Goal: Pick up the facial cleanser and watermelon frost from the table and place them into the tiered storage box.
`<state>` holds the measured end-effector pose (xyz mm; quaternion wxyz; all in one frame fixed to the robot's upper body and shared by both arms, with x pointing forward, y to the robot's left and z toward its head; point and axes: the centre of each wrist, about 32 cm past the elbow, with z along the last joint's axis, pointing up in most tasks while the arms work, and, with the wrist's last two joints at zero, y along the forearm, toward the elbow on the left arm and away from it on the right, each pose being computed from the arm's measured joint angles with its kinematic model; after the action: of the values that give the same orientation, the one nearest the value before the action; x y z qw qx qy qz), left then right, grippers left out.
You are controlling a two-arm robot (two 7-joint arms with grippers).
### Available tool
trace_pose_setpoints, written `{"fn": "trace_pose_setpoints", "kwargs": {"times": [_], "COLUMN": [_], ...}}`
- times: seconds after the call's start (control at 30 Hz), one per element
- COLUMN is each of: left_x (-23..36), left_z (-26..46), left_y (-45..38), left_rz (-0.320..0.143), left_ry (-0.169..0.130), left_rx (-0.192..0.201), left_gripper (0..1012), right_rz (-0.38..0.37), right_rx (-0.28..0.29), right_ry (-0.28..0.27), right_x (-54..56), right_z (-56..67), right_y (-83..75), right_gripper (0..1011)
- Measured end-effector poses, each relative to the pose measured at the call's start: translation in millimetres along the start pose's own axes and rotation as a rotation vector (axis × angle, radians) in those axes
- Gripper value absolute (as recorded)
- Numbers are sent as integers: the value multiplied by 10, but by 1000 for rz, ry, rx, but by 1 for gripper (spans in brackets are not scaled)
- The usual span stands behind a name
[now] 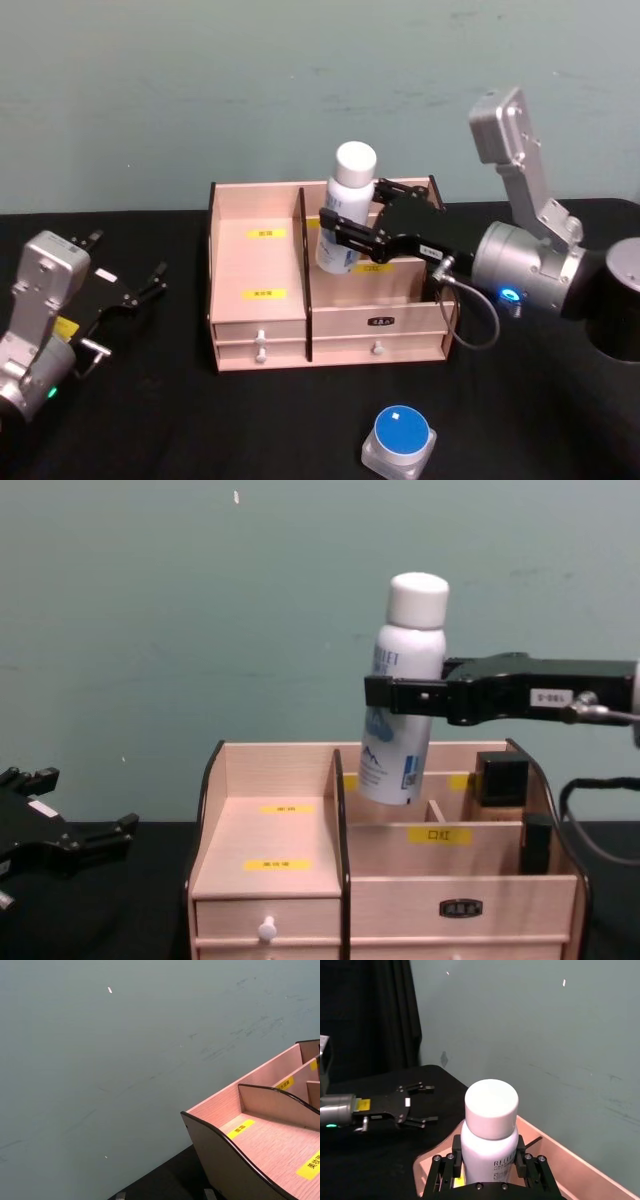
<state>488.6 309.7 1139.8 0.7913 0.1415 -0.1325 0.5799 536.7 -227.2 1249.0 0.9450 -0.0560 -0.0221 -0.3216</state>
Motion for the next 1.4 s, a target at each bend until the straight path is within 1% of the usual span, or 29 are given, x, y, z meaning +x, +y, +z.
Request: {"fn": "trace_pose_setpoints", "kwargs": {"times": [0.17,0.3,0.57,1.03,1.23,1.4], "left_x": [0,0,0,0,0,0], "left_z": [0,0,0,0,0,0], "left_y": [0,0,0,0,0,0], "left_rz": [0,0,0,0,0,0], "left_ry": [0,0,0,0,0,0], "left_rx": [0,0,0,0,0,0], "left_gripper": [1010,1009,1010,1010,1010,1010], "right_rz": [-8,-15,-23,-55,-65,-65], "right_rx": [-7,-9,-11,-18,-21,-27], "right_ry": [7,12,8,14,21,30], "right_x": [55,76,93,208,253,284], "right_z": [-21,-45,-56,-95,-129,-185], "right_y": [106,139,145,171,200,240], "right_gripper": [592,592,592,592,592,592]}}
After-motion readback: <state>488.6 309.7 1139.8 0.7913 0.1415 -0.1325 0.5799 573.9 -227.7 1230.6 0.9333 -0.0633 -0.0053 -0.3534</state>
